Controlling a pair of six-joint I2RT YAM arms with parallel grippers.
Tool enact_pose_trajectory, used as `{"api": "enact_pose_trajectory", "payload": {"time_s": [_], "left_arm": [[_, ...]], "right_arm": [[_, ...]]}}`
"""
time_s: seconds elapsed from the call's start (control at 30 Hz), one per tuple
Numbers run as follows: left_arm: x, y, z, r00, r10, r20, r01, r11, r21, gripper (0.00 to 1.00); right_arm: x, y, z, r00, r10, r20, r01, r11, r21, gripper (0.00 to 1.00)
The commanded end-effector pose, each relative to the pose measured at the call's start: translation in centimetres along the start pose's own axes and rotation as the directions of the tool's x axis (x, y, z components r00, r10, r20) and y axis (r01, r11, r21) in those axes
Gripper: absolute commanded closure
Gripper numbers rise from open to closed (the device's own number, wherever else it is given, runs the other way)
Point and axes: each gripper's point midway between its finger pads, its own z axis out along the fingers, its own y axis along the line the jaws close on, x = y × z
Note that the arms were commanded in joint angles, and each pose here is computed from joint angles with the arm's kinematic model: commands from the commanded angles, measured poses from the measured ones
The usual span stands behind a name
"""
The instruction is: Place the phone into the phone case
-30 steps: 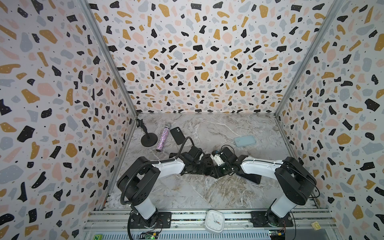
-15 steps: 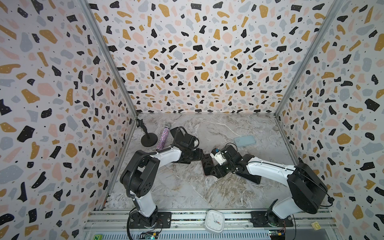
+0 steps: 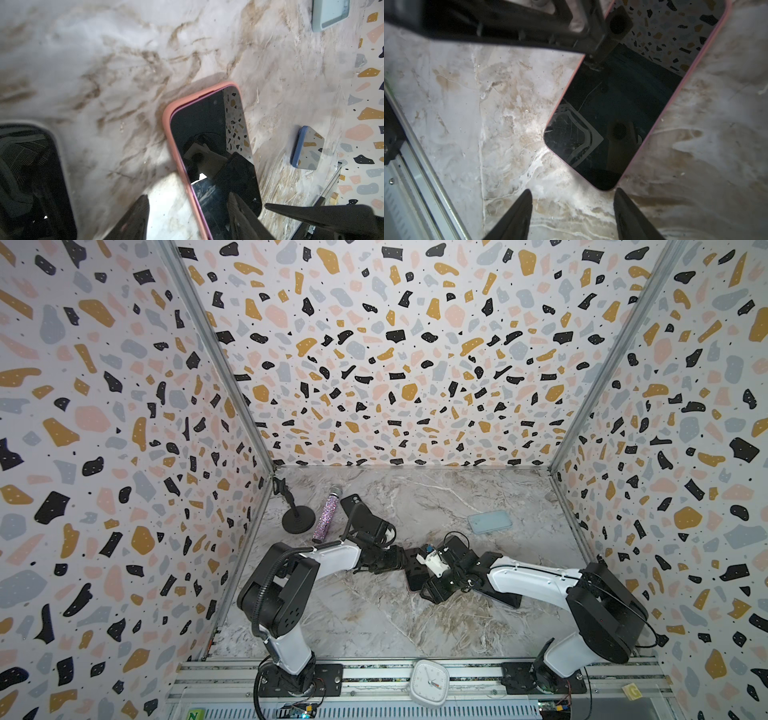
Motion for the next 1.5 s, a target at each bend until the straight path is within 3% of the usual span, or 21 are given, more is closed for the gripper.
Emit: {"api": "enact_pose_trajectory", "payload": {"time_s": [0.0, 0.23, 0.47, 0.7, 1.47], "left_arm": [[-3.8, -0.9, -0.1, 0.997, 0.044, 0.058, -0.044, 0.999, -0.003, 0.38], [-7.0, -1.0, 1.6, 0.995, 0.042, 0.086, -0.041, 0.999, -0.018, 0.38], [-7.8, -0.7, 3.6, 0.996, 0.007, 0.087, -0.008, 1.0, 0.013, 0.43], [-6.5, -0.6, 4.4, 0.998, -0.026, 0.062, 0.022, 0.997, 0.068, 0.54], [-1.7, 0.9, 5.2, 0.995, -0.092, 0.023, 0.088, 0.987, 0.135, 0.64]], "right_arm": [[0.3, -0.2, -0.2, 1.0, -0.027, -0.013, 0.027, 0.999, 0.036, 0.35], [0.9, -0.3, 0.1, 0.998, -0.057, -0.022, 0.059, 0.993, 0.098, 0.33], [0.5, -0.7, 1.0, 0.998, -0.045, -0.04, 0.05, 0.992, 0.114, 0.33], [-0.6, -0.8, 1.5, 0.999, -0.034, -0.025, 0.036, 0.992, 0.118, 0.35], [-1.5, -0.8, 3.3, 0.999, 0.03, -0.013, -0.028, 0.994, 0.102, 0.39]]}}
